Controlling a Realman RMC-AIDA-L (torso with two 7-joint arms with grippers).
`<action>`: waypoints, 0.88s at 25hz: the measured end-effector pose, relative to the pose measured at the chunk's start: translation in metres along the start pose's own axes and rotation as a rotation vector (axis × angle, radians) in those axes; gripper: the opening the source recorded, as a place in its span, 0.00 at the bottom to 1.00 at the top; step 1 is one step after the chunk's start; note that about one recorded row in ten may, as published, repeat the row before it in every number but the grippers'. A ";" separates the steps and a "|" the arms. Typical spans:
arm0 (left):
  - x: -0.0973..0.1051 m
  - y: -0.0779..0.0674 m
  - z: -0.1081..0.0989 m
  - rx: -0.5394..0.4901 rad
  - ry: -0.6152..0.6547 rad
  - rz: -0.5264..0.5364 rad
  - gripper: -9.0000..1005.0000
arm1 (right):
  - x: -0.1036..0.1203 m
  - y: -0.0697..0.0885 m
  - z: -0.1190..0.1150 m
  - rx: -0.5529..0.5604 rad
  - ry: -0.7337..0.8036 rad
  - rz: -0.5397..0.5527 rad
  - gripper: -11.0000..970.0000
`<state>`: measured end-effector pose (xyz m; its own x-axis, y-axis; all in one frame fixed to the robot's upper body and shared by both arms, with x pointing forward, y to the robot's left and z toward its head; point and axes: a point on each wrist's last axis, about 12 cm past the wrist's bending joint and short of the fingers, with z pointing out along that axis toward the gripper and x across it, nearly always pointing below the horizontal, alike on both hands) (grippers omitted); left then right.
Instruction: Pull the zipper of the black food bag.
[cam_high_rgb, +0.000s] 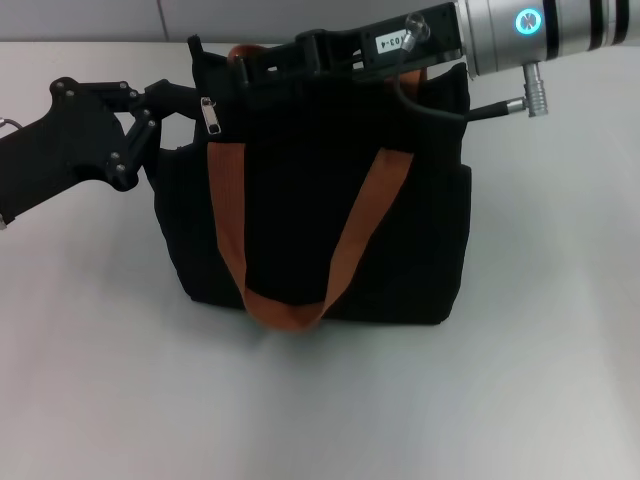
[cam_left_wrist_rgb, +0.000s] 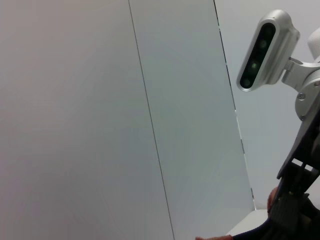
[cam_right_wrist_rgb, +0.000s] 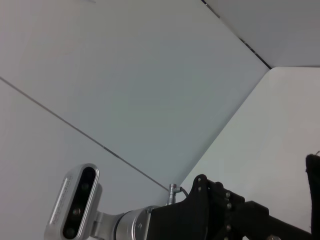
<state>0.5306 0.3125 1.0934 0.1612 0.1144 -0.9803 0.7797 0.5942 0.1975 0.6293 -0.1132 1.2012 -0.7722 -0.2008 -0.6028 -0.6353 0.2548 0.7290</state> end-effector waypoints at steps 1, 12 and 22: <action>0.000 0.000 0.000 0.001 -0.001 0.001 0.05 | -0.002 0.001 0.002 0.002 0.002 -0.001 0.85; -0.002 0.000 0.004 0.016 -0.007 -0.001 0.06 | -0.002 0.004 0.018 0.033 0.048 -0.020 0.84; -0.006 0.003 0.011 0.034 -0.019 -0.018 0.06 | -0.004 0.005 0.030 0.070 0.071 -0.048 0.84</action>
<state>0.5386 0.3050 1.1002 0.1582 0.0889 -0.9834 0.8024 0.5689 0.1805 0.6297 -0.0830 1.1975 -0.7410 -0.2799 -0.6104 -0.6715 0.3080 0.6739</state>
